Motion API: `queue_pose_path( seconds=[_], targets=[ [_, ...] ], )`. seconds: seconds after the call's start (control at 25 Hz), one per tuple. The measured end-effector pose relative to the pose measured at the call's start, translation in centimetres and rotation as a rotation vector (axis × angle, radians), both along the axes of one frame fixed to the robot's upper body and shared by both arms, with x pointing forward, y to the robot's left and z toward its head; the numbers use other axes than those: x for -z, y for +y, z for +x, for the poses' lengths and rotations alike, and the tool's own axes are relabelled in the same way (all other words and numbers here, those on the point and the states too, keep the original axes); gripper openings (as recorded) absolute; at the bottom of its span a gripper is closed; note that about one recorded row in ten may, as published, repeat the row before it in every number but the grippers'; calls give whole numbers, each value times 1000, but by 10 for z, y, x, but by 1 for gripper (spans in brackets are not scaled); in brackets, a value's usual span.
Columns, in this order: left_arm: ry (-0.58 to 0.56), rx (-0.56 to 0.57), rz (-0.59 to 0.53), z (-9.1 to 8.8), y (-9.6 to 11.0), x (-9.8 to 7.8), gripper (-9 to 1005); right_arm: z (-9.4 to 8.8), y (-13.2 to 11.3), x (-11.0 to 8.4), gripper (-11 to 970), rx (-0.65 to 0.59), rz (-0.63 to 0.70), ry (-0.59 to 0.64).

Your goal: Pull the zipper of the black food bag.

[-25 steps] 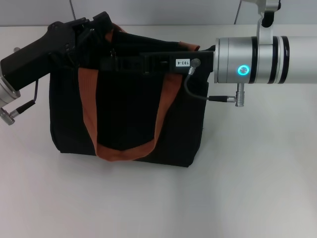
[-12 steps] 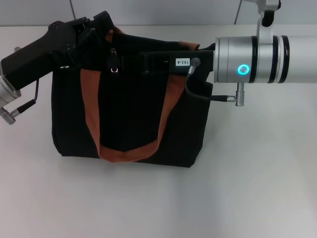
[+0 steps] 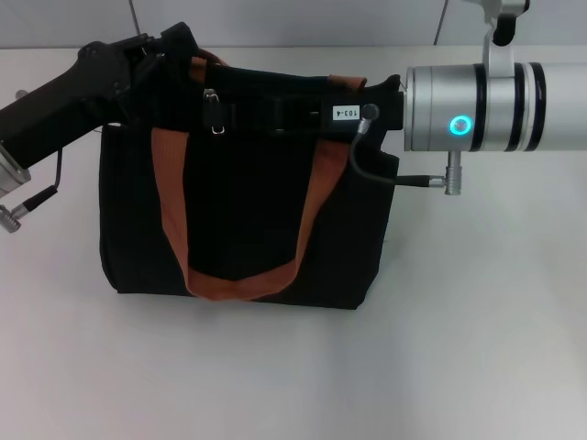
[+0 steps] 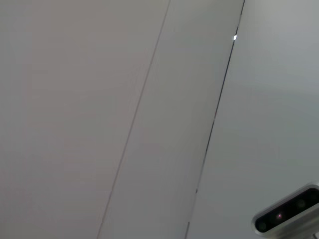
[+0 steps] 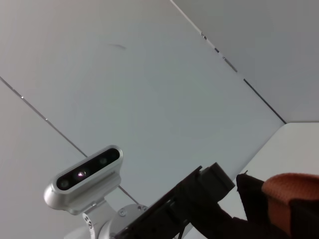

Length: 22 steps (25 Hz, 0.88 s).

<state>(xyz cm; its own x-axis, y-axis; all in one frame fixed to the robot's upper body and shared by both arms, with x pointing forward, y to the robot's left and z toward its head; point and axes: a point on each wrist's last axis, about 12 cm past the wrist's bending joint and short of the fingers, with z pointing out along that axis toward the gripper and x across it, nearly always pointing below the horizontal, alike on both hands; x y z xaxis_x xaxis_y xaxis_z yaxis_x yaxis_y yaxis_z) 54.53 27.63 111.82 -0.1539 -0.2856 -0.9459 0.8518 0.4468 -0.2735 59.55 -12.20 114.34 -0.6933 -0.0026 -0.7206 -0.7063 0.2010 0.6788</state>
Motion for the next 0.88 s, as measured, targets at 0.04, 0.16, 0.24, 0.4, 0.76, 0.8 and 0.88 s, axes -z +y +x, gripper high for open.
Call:
queue_pose_path(
  seconds=[0.04, 0.16, 0.24, 0.4, 0.76, 0.8, 0.88],
  targets=[
    [-1, -16, 7, -1, 2, 2, 25, 0, -2, -1, -2, -4, 2, 11],
    [-4, -30, 12, -1, 4, 3, 25, 0, -4, -2, -2, -6, 4, 29],
    [-5, -44, 8, -3, 7, 4, 25, 2, -6, -3, -2, -8, -7, 59],
    [-16, -63, 3, -5, 10, 5, 26, 2, -8, -1, -1, -4, -30, 92],
    [-20, -96, -3, -13, 18, 9, 26, 1, -12, -1, -1, 5, -33, 135],
    [-21, -98, -2, -13, 18, 9, 26, 1, -12, -1, -1, 6, -33, 136],
    [-25, -104, -1, -14, 19, 10, 26, 1, -13, 0, -1, 10, -32, 141]
  ],
)
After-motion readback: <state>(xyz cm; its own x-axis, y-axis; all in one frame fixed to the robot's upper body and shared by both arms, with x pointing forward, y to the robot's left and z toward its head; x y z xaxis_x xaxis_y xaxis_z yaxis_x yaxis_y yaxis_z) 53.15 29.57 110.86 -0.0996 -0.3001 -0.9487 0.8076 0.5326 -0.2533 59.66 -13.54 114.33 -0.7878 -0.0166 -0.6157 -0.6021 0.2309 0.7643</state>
